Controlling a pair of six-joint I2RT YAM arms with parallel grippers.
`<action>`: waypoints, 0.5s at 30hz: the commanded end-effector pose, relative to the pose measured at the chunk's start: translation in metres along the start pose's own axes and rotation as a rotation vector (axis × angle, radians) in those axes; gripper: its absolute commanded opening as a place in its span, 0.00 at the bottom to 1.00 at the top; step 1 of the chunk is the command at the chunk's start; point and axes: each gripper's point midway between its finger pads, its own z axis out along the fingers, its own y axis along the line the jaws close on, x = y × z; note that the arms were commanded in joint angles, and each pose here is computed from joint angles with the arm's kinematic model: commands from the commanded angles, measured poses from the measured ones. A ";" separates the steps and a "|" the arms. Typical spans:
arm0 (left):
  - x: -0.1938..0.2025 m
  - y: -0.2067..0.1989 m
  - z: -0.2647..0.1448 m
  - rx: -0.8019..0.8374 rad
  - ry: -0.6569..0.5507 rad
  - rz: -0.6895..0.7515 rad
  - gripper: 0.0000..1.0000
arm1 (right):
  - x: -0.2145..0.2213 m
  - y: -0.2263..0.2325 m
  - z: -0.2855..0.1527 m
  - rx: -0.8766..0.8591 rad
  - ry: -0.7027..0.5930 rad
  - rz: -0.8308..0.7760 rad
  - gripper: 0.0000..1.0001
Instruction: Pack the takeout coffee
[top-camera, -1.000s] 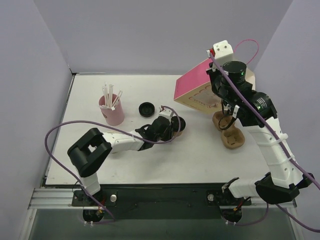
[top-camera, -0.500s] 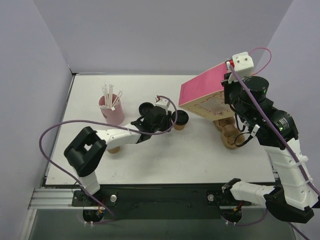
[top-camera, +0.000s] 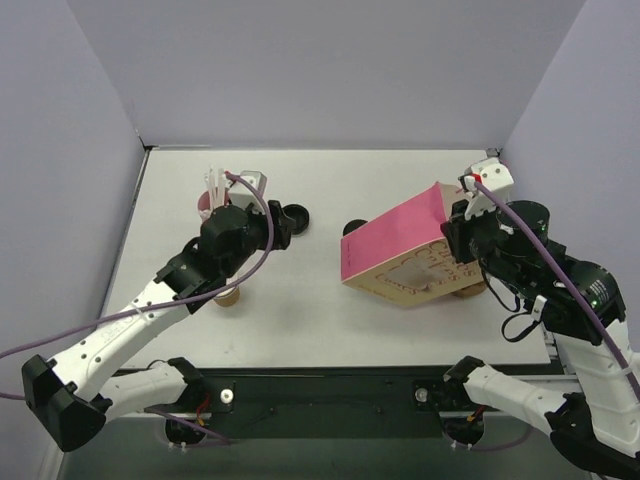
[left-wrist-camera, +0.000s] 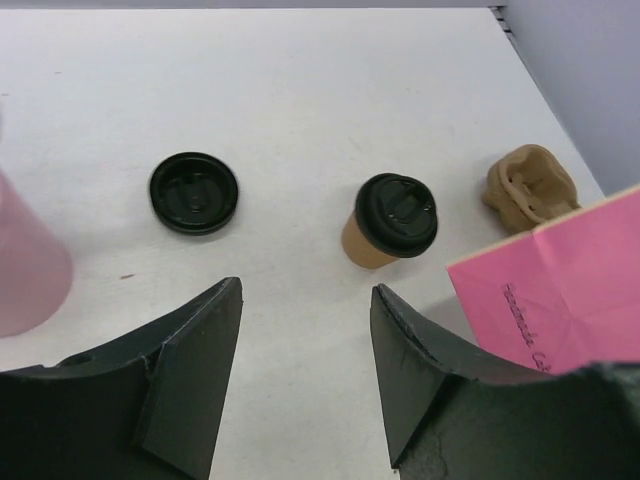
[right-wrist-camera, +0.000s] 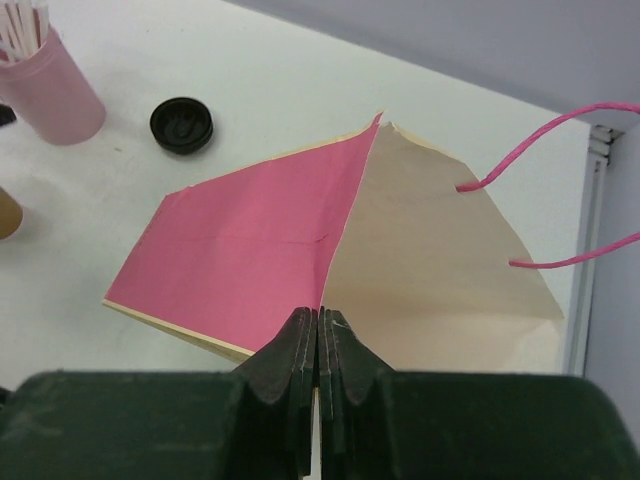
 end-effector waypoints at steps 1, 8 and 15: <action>-0.004 0.045 -0.032 -0.124 0.025 0.062 0.64 | 0.030 0.022 -0.002 -0.083 0.085 0.054 0.01; -0.009 0.063 -0.066 -0.155 -0.023 0.059 0.68 | 0.063 0.048 0.026 -0.030 0.157 0.094 0.04; 0.001 0.066 -0.072 -0.158 0.004 0.036 0.68 | 0.061 0.115 0.058 -0.037 0.138 0.119 0.17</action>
